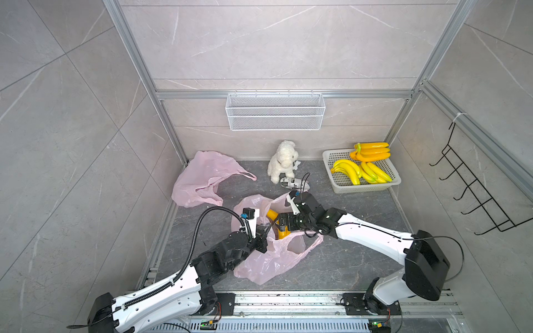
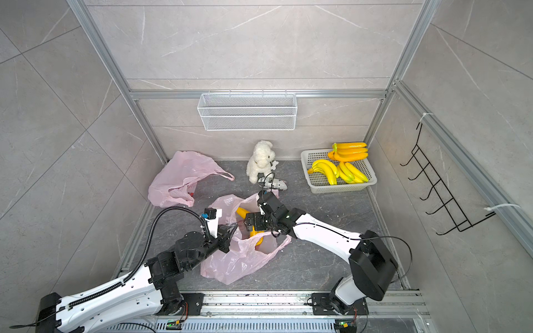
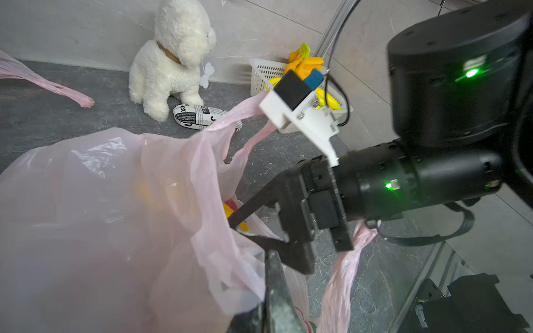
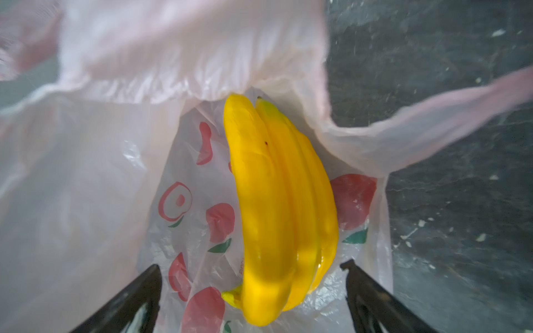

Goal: Place the banana into a plastic bag & tie a knot
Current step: Place the banana into the plastic bag, then pick up the banana from the basket.

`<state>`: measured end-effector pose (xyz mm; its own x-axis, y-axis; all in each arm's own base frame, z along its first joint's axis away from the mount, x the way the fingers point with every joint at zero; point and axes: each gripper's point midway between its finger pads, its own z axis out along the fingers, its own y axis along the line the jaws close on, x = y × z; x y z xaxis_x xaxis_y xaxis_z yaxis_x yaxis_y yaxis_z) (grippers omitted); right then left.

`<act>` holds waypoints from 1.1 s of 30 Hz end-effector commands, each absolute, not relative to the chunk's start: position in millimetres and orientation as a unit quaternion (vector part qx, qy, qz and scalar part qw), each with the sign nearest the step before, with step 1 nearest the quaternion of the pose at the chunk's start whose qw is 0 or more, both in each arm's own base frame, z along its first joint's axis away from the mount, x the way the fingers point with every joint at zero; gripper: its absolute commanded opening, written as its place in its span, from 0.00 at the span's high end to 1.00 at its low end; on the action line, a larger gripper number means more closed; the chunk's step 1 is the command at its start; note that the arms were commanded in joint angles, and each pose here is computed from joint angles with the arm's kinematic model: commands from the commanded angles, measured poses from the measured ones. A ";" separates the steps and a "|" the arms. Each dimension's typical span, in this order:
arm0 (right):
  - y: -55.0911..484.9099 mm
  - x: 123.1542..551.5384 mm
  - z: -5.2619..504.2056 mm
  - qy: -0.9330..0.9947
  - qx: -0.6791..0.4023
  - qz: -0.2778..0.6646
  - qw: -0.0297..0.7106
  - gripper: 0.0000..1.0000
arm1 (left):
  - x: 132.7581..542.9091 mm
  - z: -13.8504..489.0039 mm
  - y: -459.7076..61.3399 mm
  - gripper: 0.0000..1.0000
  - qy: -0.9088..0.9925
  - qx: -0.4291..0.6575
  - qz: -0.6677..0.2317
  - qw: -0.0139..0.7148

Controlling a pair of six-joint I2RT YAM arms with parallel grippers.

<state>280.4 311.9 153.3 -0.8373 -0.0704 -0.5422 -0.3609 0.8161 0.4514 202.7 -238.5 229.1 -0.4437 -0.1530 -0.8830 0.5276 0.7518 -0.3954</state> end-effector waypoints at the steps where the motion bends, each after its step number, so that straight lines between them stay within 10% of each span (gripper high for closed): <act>1: 297.9 272.5 152.5 0.920 -0.122 0.279 0.247 0.00 | 210.1 232.9 -231.3 1.00 0.780 0.092 -0.327 0.525; 13: 173.4 302.3 251.4 0.911 -0.077 0.130 0.383 0.00 | 223.7 211.7 -237.3 1.00 0.819 0.102 -0.277 0.492; 33: 30.8 558.2 248.4 0.837 0.135 -0.135 0.514 0.00 | 215.5 206.2 -234.2 1.00 0.816 0.113 -0.289 0.488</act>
